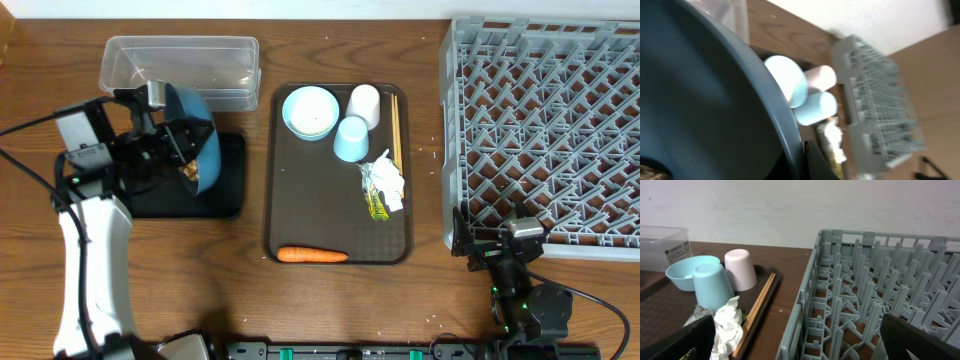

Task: Sort waste into correct bins and load items into the dishwasher rack
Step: 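Lift the blue plate and tip it over the black tray, then carry the emptied blue plate back over the brown tray, then lower the blue plate onto the brown tray and release it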

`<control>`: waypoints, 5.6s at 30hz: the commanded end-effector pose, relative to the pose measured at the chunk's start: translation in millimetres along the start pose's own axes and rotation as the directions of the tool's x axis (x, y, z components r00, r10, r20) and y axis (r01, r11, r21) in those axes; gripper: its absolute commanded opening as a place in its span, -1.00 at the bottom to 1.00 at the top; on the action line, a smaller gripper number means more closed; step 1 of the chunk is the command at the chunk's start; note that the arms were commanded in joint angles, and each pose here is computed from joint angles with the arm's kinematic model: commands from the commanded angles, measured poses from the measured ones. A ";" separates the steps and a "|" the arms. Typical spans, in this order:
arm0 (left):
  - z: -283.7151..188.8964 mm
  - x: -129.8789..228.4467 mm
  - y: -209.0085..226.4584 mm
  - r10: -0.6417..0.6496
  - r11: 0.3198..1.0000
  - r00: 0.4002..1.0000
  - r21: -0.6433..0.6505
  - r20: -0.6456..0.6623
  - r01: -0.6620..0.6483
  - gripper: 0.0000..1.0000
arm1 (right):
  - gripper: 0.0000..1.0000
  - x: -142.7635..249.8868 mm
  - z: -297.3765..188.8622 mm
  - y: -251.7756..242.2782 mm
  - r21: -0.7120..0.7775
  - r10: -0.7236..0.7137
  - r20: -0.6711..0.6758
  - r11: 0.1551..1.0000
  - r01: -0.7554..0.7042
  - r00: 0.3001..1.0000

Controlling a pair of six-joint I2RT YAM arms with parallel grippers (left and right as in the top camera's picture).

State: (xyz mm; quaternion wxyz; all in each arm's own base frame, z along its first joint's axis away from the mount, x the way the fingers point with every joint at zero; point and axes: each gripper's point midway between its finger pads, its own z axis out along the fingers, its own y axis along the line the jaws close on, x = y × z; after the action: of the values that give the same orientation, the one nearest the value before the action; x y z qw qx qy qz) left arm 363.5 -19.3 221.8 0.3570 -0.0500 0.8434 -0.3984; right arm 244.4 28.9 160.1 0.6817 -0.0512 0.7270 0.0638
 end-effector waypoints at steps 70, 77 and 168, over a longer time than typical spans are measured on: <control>23.6 102.9 -113.1 0.342 0.917 0.912 -0.131 -0.226 -0.376 -0.88 | 0.99 0.6 -0.3 -2.9 0.010 -0.010 -0.001 1.000 0.010 1.000; 59.8 149.1 -119.9 0.421 0.862 0.827 -0.118 -0.374 -0.492 -0.88 | 0.99 0.6 -0.3 -2.9 0.010 -0.010 -0.001 1.000 0.010 1.000; 32.3 234.4 -118.3 0.103 0.917 0.798 -0.254 -0.594 -0.307 0.86 | 0.98 1.2 -0.1 -3.0 0.011 -0.010 -0.003 1.000 0.010 1.000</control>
State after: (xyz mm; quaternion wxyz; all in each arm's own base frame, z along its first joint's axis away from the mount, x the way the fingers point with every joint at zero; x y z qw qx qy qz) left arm 185.9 -208.8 168.1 0.1478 0.2020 0.9464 -0.2041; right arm 244.5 28.9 160.0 0.6816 -0.0510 0.7272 0.0636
